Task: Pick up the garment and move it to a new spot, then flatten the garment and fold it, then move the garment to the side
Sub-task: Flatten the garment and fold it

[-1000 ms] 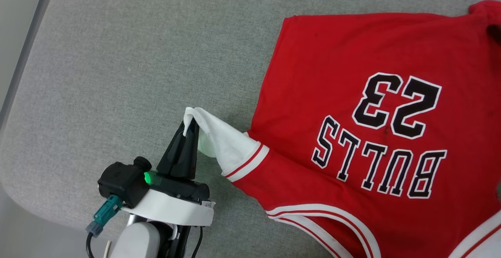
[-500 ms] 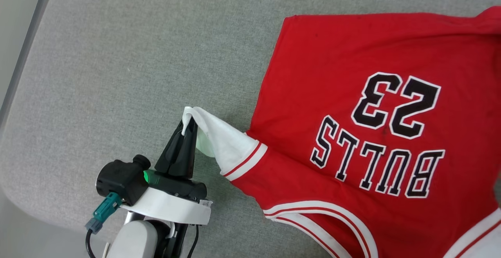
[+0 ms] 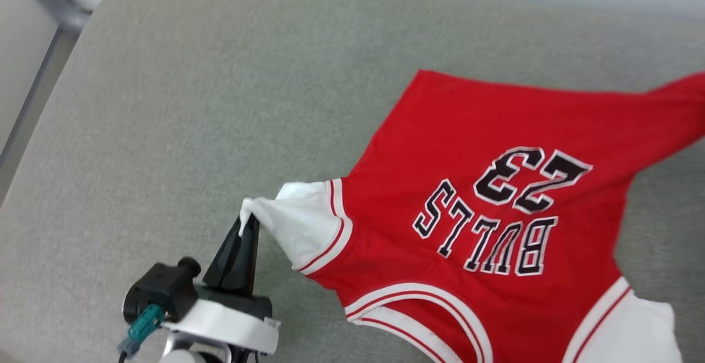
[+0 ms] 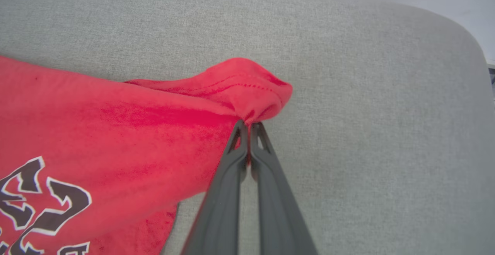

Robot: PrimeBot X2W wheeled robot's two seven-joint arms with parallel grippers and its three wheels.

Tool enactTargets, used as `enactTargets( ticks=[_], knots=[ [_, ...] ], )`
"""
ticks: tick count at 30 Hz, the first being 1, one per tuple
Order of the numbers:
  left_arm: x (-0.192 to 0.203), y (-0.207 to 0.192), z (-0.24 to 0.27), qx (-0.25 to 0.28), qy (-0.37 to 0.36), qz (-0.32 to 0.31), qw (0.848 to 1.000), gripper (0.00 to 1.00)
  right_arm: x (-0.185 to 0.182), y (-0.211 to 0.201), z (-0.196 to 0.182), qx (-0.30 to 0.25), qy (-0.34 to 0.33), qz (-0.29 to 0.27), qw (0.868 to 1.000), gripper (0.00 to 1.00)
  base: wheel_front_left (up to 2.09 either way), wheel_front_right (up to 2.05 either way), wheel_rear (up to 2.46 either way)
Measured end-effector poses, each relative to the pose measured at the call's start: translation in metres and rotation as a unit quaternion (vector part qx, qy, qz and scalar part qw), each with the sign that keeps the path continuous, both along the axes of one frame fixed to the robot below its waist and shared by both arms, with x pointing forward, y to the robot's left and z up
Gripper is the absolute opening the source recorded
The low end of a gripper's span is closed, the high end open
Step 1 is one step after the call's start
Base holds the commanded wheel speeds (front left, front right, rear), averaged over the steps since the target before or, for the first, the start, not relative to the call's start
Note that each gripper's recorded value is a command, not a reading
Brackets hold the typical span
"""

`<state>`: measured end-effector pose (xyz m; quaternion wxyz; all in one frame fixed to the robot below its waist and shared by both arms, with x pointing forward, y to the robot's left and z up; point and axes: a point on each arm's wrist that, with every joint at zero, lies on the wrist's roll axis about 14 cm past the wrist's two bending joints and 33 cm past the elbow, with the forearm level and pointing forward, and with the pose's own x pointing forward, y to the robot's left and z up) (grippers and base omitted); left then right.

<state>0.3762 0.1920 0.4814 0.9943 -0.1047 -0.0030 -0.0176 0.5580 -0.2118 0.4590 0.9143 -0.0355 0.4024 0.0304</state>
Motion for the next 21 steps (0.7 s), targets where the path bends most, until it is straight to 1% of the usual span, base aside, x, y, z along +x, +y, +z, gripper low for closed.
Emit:
enactTargets(
  ticks=[4, 8, 10, 14, 19, 21],
  knots=[
    [-0.010, -0.005, 0.002, -0.001, -0.003, -0.008, 1.000, 0.00, -0.042, -0.025, 0.013, 0.000, -0.022, -0.017, 1.000, 0.00, 0.00, 0.00, 0.00],
    [-0.019, -0.012, 0.003, -0.002, -0.004, -0.019, 1.000, 0.00, -0.098, -0.050, 0.011, 0.007, -0.026, -0.047, 0.999, 0.00, 0.00, 0.00, 0.00],
    [-0.024, -0.014, 0.001, -0.003, -0.001, -0.023, 1.000, 0.00, -0.130, -0.058, 0.001, 0.009, -0.014, -0.062, 0.998, 0.00, 0.00, 0.00, 0.00],
    [-0.035, -0.021, -0.002, -0.004, 0.005, -0.036, 0.999, 0.00, -0.193, -0.067, -0.021, 0.032, 0.010, -0.103, 0.994, 0.00, 0.00, 0.00, 0.00],
    [-0.043, -0.030, -0.008, -0.007, 0.014, -0.053, 0.998, 0.00, -0.264, -0.065, -0.056, 0.061, 0.049, -0.150, 0.986, 0.00, 0.00, 0.00, 0.00],
    [-0.044, -0.033, -0.007, -0.007, 0.014, -0.058, 0.998, 0.00, -0.289, -0.061, -0.070, 0.079, 0.067, -0.169, 0.980, 0.00, 0.00, 0.00, 0.00]
  ],
)
